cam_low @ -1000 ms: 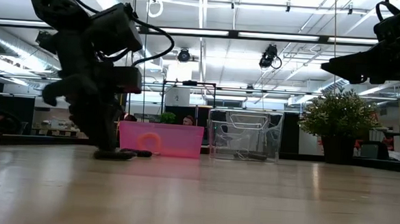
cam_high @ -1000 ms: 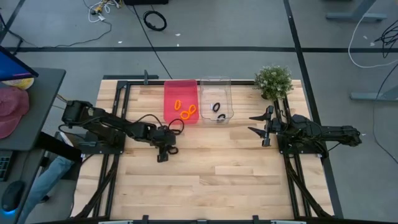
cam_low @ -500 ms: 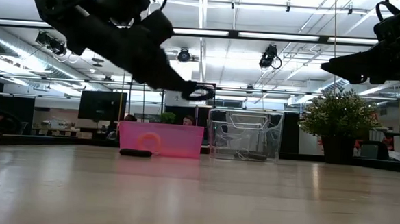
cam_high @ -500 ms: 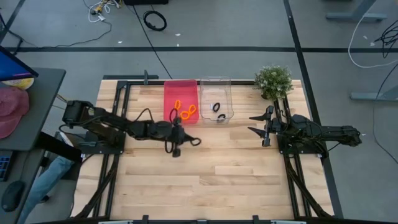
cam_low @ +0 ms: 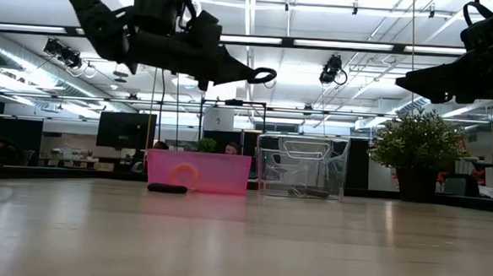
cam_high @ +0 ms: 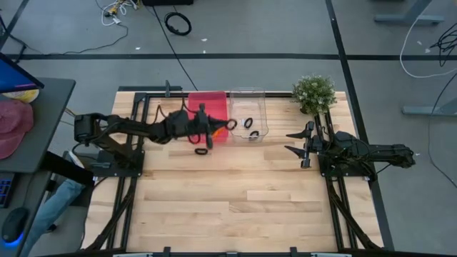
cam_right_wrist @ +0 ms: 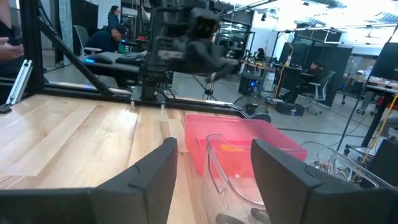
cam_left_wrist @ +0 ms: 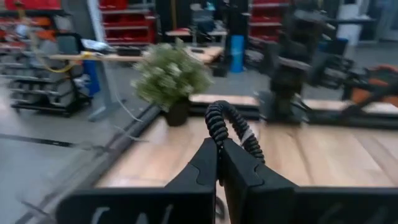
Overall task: Sort spring keychains
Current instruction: Put the black spring keychain into the transparent bin
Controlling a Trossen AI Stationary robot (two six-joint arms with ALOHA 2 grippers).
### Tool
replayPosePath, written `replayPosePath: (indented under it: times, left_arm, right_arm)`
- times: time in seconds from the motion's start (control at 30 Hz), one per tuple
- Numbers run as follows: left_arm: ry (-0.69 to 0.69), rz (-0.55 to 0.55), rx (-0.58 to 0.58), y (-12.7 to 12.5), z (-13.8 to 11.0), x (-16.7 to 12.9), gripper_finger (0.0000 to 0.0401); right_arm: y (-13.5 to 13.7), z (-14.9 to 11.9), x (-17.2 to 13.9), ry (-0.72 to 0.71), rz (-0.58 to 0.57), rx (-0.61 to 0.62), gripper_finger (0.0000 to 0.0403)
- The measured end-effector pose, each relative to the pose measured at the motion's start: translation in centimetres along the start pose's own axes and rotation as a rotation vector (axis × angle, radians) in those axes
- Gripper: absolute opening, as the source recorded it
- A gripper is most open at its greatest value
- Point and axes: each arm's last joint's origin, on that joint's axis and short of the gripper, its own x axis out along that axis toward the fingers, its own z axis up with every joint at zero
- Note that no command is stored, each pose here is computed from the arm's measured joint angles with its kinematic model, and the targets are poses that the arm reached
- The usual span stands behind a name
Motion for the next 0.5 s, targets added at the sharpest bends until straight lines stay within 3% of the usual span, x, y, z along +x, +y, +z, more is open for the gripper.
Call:
replayPosePath:
  times: [0.27, 0.5]
  left_arm:
    - [-0.057, -0.011, -0.046, 2.4, 2.3, 3.7, 0.0007]
    - [0.049, 0.011, -0.016, 3.8, 3.0, 7.3, 0.0007]
  right_arm:
    - [0.0, 0.0, 0.0, 0.000, 0.000, 0.000, 0.0208]
    - [0.0, 0.0, 0.0, 0.000, 0.000, 0.000, 0.0208]
